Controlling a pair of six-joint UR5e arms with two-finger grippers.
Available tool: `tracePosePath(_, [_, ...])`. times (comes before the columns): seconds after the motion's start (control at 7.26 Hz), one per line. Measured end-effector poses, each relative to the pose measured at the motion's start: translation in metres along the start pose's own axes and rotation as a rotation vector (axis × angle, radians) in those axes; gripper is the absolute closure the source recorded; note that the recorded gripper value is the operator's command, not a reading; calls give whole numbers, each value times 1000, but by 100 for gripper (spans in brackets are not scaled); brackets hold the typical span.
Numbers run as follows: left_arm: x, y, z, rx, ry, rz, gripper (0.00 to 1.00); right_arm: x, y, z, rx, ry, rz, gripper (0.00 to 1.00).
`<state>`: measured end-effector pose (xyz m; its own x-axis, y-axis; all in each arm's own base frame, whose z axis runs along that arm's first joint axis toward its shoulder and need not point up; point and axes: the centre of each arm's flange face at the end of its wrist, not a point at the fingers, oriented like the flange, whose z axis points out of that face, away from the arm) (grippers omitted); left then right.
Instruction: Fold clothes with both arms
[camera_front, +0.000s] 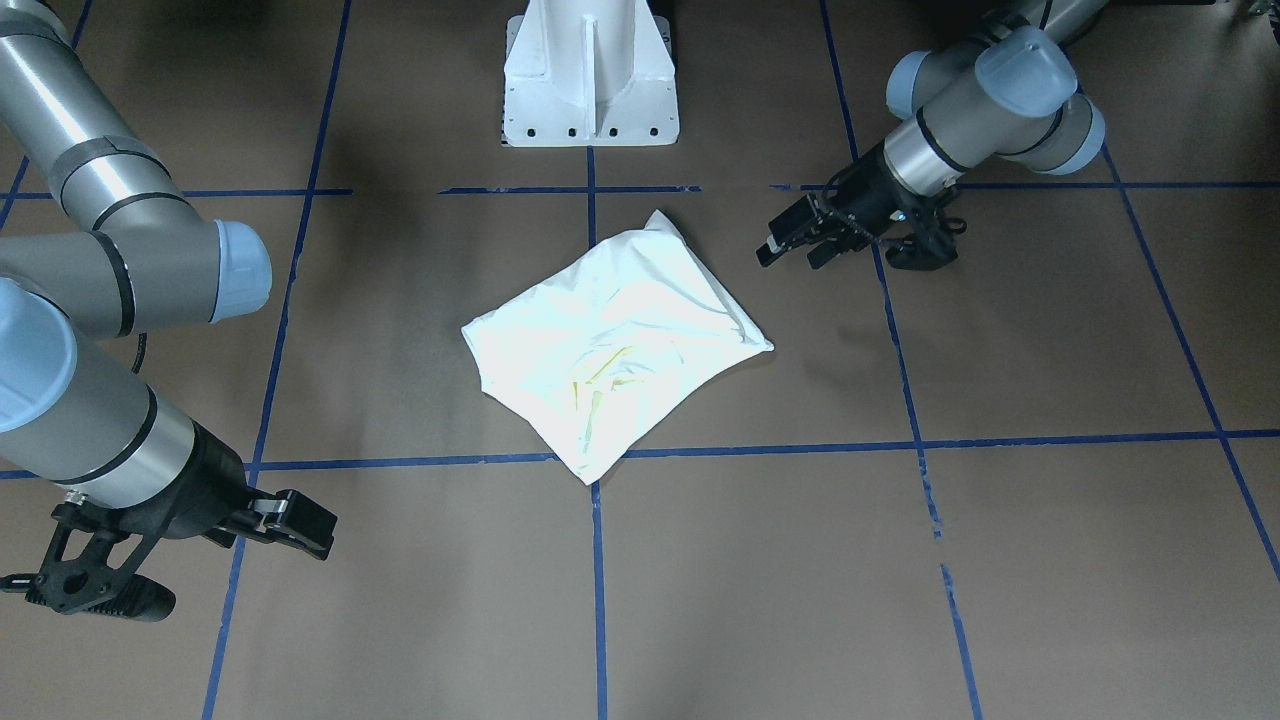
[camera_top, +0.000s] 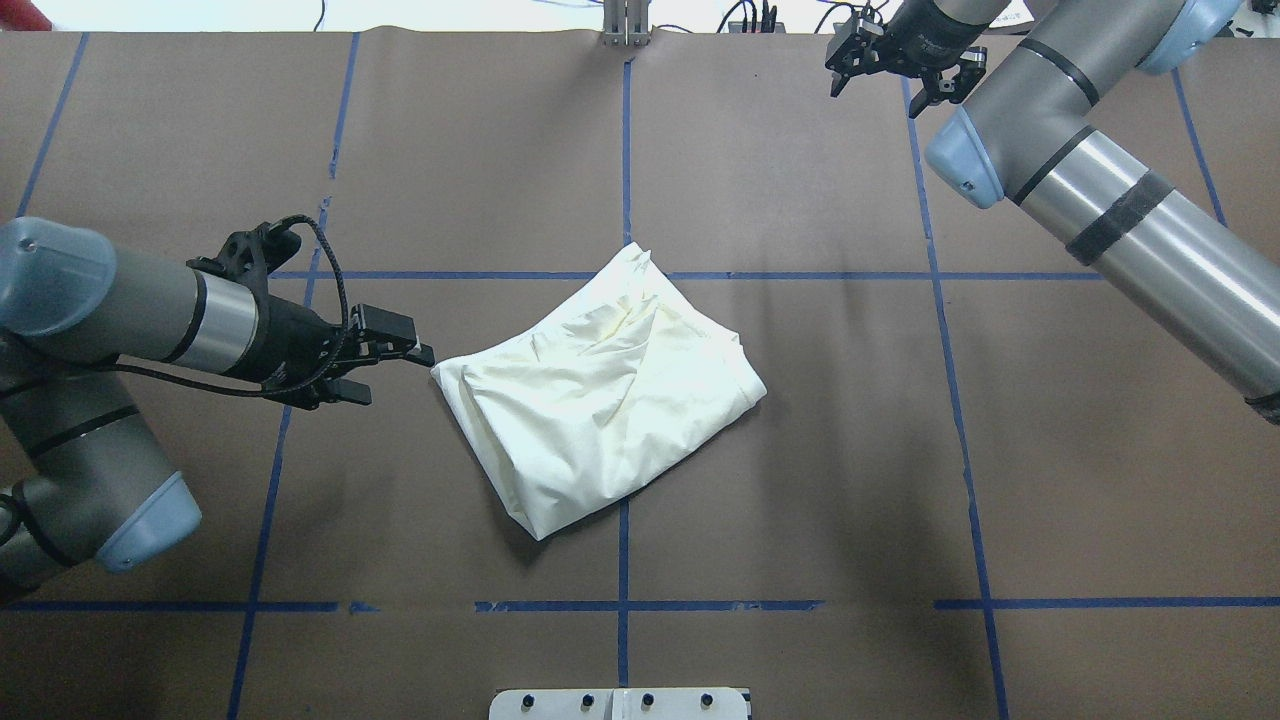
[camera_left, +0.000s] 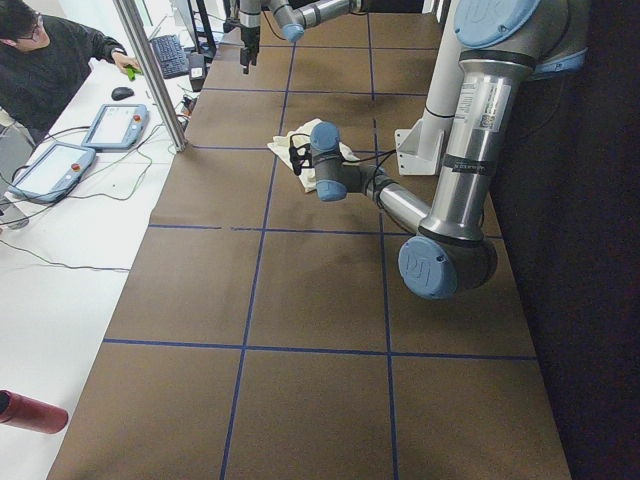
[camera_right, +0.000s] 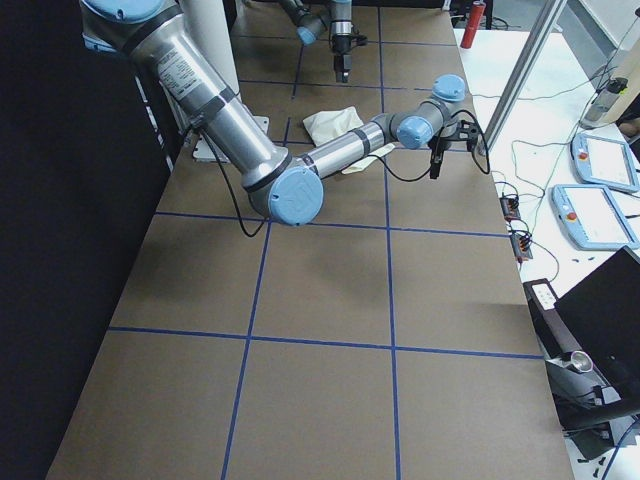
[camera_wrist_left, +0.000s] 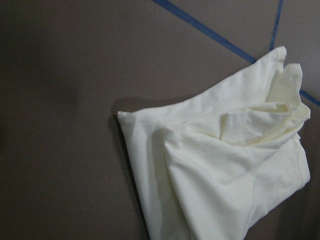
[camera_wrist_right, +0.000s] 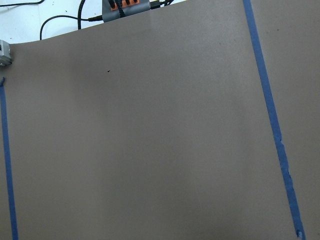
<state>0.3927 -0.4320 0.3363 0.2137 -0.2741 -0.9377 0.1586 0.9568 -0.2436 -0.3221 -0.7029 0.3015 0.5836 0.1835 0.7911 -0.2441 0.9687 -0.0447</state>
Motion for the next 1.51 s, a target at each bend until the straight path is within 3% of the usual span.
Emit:
tracePosePath(0.41, [31,-24,44,45,-35,-23,14,-1,0,0,0,-1,-2,0])
tracePosePath(0.69, [24,-19,74,52,-71,-28,24,-1,0,0,-1,-2,-2,0])
tracePosePath(0.83, [21,-15,85,52,-83,-29,42,0,0,0,-1,-2,-2,0])
tracePosePath(1.38, [20,-8,96,41,-93,-26,78,1,0,-1,-2,-2,0,0])
tracePosePath(1.51, [20,-5,98,36,-95,-23,93,1,0,-1,-2,-2,0,0])
